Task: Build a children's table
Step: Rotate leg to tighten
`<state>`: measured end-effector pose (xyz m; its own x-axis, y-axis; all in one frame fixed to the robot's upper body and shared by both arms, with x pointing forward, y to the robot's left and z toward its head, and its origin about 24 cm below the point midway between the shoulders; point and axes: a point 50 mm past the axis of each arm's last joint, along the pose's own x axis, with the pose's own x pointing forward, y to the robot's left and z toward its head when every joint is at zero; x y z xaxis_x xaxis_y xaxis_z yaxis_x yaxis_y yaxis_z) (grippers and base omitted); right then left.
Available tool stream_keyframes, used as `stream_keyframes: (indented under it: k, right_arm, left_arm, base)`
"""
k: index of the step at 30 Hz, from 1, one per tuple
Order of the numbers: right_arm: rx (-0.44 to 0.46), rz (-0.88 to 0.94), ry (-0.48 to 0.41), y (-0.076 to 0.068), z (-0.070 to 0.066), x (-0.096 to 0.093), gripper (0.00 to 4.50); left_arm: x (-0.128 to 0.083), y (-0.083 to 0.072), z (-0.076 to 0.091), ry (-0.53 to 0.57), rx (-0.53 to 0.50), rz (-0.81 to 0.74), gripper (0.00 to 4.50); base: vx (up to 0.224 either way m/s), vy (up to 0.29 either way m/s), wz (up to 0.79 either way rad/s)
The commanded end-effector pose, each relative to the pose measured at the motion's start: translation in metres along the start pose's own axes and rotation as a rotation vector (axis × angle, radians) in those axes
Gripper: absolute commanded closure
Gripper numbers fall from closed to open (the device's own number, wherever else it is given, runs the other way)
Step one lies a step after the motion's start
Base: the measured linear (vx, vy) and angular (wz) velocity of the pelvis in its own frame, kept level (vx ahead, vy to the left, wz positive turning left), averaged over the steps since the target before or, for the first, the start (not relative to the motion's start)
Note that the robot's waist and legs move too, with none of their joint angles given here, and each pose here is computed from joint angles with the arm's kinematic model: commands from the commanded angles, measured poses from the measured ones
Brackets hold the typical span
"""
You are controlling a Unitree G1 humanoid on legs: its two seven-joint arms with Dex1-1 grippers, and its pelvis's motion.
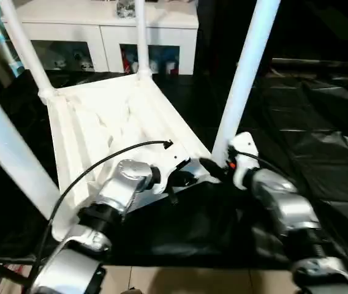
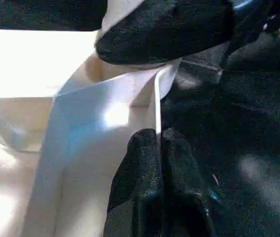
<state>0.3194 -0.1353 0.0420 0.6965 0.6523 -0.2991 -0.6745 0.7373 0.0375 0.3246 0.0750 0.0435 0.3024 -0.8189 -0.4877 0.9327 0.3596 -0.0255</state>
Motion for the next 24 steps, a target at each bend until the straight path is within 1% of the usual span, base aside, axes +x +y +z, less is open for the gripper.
stream_keyframes:
  k: [1,3,6,8,11,13,17,20,24]
  right_arm:
    - [0.022,0.257,0.093,0.032,-0.022,0.006,1.36]
    - [-0.025,0.308,0.111,0.030,-0.024,-0.001,1.36]
    - [-0.096,0.353,0.170,0.028,-0.031,-0.007,1.36]
    - [-0.091,0.353,0.166,0.026,-0.031,-0.008,1.36]
    - [-0.088,0.359,0.158,0.026,-0.029,-0.007,1.36]
    - [-0.084,0.424,0.129,0.030,-0.024,-0.010,1.36]
    - [-0.079,0.486,0.114,0.035,-0.023,-0.013,1.36]
    - [-0.072,0.551,0.111,0.040,-0.023,-0.017,1.70]
    - [-0.061,0.568,0.108,0.041,-0.024,-0.018,1.81]
  left_arm:
    - [0.003,-0.014,0.027,-0.098,0.116,-0.144,4.50]
    - [-0.003,-0.016,0.024,-0.092,0.131,-0.195,4.50]
    - [-0.008,-0.020,0.021,-0.081,0.143,-0.263,4.50]
    - [-0.013,-0.024,0.018,-0.077,0.148,-0.324,4.50]
    - [-0.015,-0.026,0.017,-0.076,0.148,-0.344,4.50]
    - [-0.021,-0.026,0.016,-0.065,0.148,-0.370,4.50]
    - [-0.025,-0.025,0.015,-0.059,0.146,-0.379,4.50]
    - [-0.028,-0.026,0.013,-0.050,0.140,-0.392,4.50]
    - [-0.029,-0.025,0.011,-0.041,0.135,-0.394,4.50]
  base:
    - [0.055,-0.038,0.05]
    - [0.055,-0.056,0.03]
    - [0.032,-0.038,0.01]
    - [0.000,0.000,0.00]
    - [0.000,0.000,0.00]
    - [0.000,0.000,0.00]
    - [0.000,0.000,0.00]
    - [0.000,0.000,0.00]
    - [0.000,0.000,0.00]
